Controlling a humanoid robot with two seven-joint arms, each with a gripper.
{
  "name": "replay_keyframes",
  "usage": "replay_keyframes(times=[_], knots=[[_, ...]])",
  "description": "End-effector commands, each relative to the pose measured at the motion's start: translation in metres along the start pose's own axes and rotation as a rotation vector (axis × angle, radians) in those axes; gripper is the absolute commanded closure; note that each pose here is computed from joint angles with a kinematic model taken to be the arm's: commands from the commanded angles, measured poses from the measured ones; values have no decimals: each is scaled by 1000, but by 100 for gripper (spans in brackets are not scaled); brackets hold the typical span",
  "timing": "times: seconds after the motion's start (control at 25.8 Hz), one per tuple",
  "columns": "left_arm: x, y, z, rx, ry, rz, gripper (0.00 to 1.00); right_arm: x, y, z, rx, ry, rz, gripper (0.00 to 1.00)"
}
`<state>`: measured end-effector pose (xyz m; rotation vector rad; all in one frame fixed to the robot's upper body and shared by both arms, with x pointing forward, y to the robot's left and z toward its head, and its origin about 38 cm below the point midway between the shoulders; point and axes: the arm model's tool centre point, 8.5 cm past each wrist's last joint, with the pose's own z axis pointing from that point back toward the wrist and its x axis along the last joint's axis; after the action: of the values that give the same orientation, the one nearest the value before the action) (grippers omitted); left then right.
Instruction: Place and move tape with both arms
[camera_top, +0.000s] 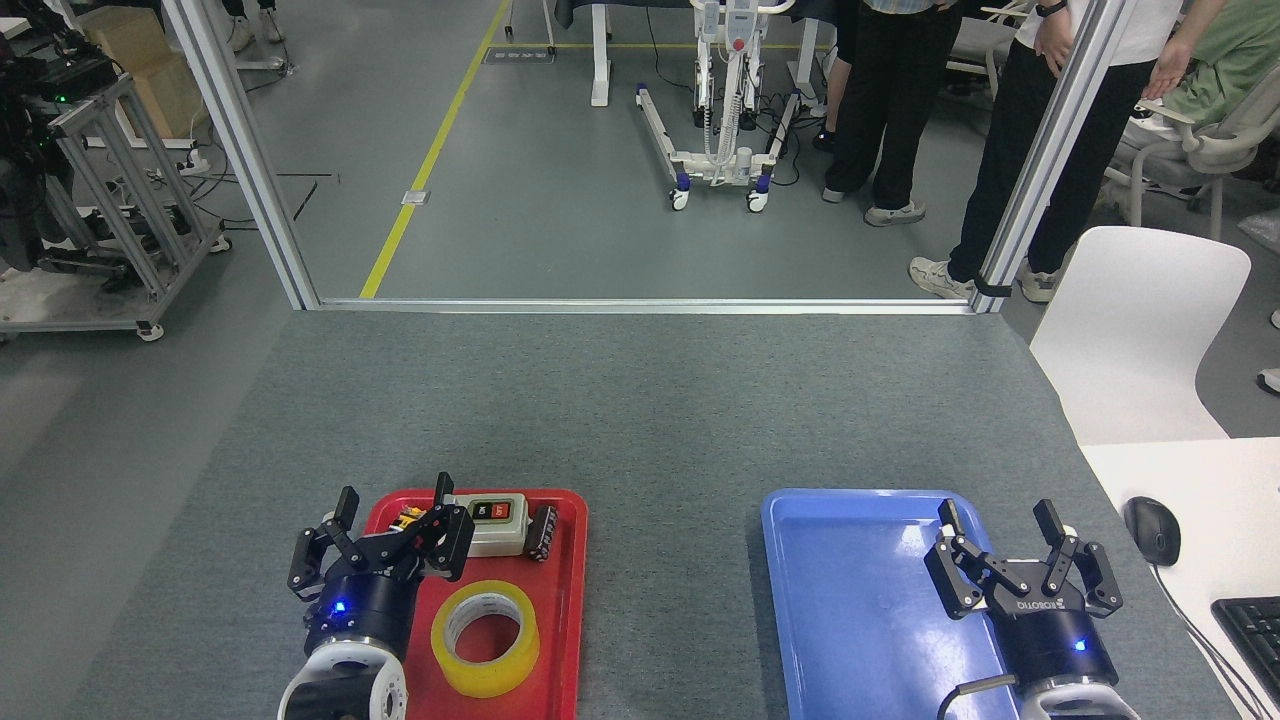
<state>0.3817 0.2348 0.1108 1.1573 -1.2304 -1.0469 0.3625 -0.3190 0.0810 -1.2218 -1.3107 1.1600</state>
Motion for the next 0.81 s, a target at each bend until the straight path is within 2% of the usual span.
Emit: replay_keyframes(times=[0.0, 0.08, 0.16, 0.31, 0.43, 0.58, 0.7, 0.78], knots=[[1, 3, 1, 19, -10, -2, 0, 0, 0, 0, -2, 0, -2, 0], [3, 12, 3, 59, -10, -11, 1, 0, 0, 0, -2, 0, -2, 0], [3, 9, 3, 56, 18, -29, 1, 0, 0, 0, -2, 0, -2, 0], [29, -17, 25, 1, 31, -113, 1, 3, 1, 0, -2, -2, -7, 0], [53, -31, 37, -47, 7, -125, 1, 5, 1, 0, -1, -6, -10, 0], [77, -51, 44, -219, -31, -124, 1, 3, 2, 1, 2, -5, -5, 0], [87, -59, 48, -307, -63, -125, 1, 2, 2, 1, 1, -3, -5, 0], [88, -73, 49, -375, -73, -134, 1, 3, 2, 1, 3, -5, -7, 0]])
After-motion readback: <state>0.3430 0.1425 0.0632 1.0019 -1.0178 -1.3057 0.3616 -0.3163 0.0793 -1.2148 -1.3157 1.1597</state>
